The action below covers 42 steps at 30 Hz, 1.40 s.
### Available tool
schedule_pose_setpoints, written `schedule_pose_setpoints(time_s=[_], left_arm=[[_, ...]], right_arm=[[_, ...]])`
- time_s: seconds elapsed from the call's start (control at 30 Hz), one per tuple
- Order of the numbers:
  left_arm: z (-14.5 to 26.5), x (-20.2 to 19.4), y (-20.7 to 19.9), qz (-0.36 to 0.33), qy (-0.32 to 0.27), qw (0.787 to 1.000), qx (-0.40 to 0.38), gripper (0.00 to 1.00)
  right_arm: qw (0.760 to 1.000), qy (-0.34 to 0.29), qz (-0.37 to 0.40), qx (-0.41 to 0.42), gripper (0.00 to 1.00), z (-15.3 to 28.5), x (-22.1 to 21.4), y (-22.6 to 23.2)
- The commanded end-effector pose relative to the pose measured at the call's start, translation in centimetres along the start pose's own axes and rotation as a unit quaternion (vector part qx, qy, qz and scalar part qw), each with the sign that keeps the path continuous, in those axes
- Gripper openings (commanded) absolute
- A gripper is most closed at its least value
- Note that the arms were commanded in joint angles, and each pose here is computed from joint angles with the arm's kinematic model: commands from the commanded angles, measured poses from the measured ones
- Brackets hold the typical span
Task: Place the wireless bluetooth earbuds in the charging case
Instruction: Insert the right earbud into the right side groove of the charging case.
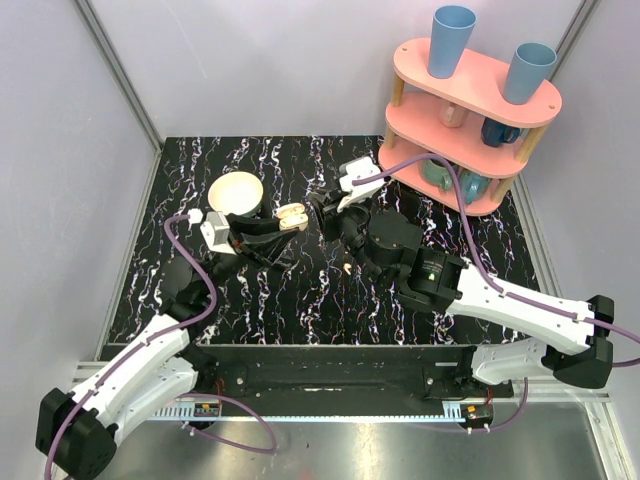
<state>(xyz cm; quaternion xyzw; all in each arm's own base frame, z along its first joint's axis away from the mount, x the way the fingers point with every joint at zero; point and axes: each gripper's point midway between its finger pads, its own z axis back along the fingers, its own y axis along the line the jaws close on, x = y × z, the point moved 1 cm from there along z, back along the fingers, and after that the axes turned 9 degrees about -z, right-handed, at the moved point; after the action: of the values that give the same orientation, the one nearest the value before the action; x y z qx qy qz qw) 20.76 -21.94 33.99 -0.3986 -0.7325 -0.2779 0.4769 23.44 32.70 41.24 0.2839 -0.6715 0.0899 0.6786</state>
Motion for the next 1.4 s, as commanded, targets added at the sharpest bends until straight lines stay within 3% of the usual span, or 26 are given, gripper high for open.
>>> schedule_pose_setpoints(time_s=[0.0, 0.3, 1.07, 1.37], left_arm=[[-0.4, 2.5, -1.1, -0.029, -0.055, 0.998, -0.031, 0.00], [-0.6, 3.0, -1.3, -0.033, -0.068, 0.996, -0.037, 0.00], [-0.2, 4.0, -1.7, -0.041, -0.084, 0.995, -0.039, 0.00], [-0.5, 4.2, -0.9, -0.034, -0.081, 0.996, -0.017, 0.00]], right_arm=[[0.999, -0.022, -0.028, 0.040, 0.04, 0.4, 1.1, 2.1], [0.996, -0.025, 0.007, 0.085, 0.04, 0.8, -0.1, 3.9], [0.995, -0.024, 0.083, 0.059, 0.04, 0.7, -1.4, 2.4], [0.990, -0.005, 0.089, 0.111, 0.06, 1.5, -2.6, 3.5]])
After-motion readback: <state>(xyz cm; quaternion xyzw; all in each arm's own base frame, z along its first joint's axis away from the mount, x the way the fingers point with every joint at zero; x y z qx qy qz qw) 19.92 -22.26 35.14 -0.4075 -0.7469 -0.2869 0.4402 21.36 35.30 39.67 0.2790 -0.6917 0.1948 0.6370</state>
